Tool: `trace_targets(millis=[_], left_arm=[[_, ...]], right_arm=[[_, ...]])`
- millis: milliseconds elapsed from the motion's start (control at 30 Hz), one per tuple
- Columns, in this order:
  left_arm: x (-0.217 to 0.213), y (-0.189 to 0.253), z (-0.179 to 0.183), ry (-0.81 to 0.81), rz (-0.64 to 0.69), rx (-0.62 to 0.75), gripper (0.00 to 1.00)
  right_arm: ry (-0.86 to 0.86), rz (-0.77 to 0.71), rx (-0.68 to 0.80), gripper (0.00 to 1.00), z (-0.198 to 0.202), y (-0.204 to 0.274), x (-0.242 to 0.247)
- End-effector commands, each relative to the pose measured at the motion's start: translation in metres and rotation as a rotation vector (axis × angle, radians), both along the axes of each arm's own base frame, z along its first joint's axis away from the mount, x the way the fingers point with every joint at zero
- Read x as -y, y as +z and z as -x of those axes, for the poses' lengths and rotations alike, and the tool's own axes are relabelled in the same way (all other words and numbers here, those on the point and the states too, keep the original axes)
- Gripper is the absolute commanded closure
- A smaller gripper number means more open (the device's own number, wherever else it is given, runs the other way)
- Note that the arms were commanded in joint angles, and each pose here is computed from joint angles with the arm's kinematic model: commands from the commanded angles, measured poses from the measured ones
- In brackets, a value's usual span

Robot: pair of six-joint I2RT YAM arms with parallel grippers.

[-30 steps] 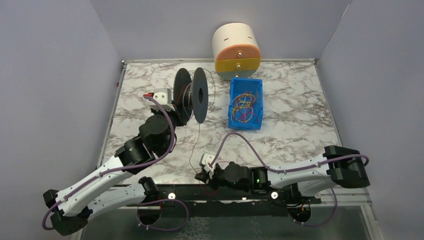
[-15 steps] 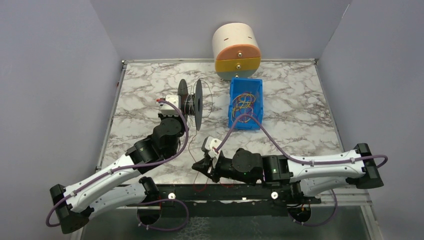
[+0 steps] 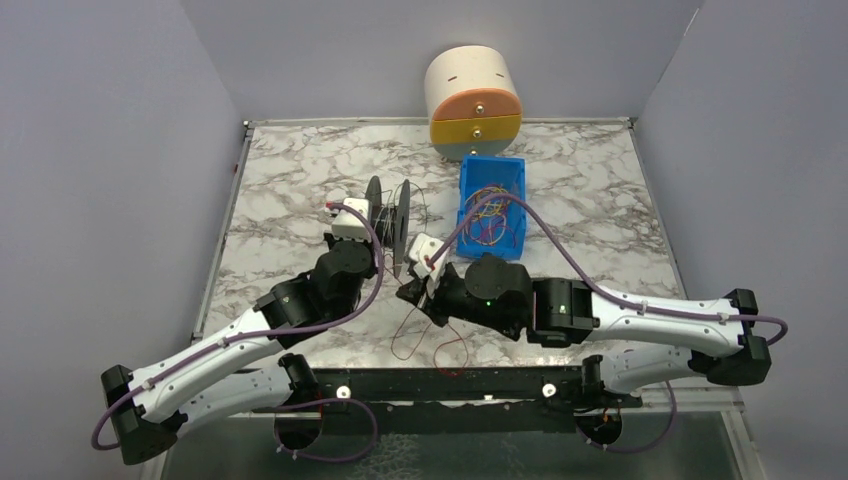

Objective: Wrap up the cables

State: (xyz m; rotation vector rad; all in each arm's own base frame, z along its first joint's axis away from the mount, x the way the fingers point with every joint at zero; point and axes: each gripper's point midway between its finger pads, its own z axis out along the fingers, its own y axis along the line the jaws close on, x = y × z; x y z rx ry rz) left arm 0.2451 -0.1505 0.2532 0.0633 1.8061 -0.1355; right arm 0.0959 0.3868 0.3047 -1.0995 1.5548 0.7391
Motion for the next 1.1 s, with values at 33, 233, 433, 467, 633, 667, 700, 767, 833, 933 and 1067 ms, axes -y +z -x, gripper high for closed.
trace_targets(millis=[33,233,433,467,633,667,700,767,833,933,1067], left_arm=[[0.014,0.006,0.007,-0.067,0.017,-0.023,1.0],[0.016,-0.009,0.015,-0.102,-0.032,-0.07,1.0],[0.02,-0.021,0.022,-0.144,-0.1,-0.114,1.0],[0.021,-0.021,0.023,-0.15,-0.107,-0.119,1.0],[0.024,-0.024,0.029,-0.188,-0.146,-0.129,1.0],[0.024,-0.025,0.03,-0.196,-0.158,-0.133,1.0],[0.025,-0.025,0.032,-0.203,-0.167,-0.136,1.0],[0.028,-0.027,0.035,-0.226,-0.184,-0.142,1.0],[0.031,-0.027,0.037,-0.245,-0.192,-0.143,1.0],[0.034,-0.027,0.041,-0.271,-0.201,-0.143,1.0],[0.033,-0.028,0.044,-0.287,-0.214,-0.144,1.0]], right_arm=[[0.045,0.064,-0.002,0.99,-0.015,0.004,-0.002],[0.027,0.062,-0.028,0.99,-0.049,0.008,-0.001],[0.012,0.053,-0.057,0.99,-0.076,0.011,-0.002],[0.01,0.055,-0.065,0.99,-0.081,0.009,-0.002],[-0.004,0.048,-0.104,0.99,-0.102,0.002,0.001],[-0.009,0.044,-0.112,0.99,-0.106,0.0,0.002],[-0.017,0.04,-0.121,0.99,-0.111,-0.002,0.003],[-0.017,0.041,-0.148,0.99,-0.117,-0.008,0.004],[-0.021,0.042,-0.171,0.99,-0.123,-0.015,0.006],[-0.033,0.031,-0.206,0.99,-0.132,-0.027,0.011],[-0.053,0.021,-0.259,0.99,-0.143,-0.043,0.021]])
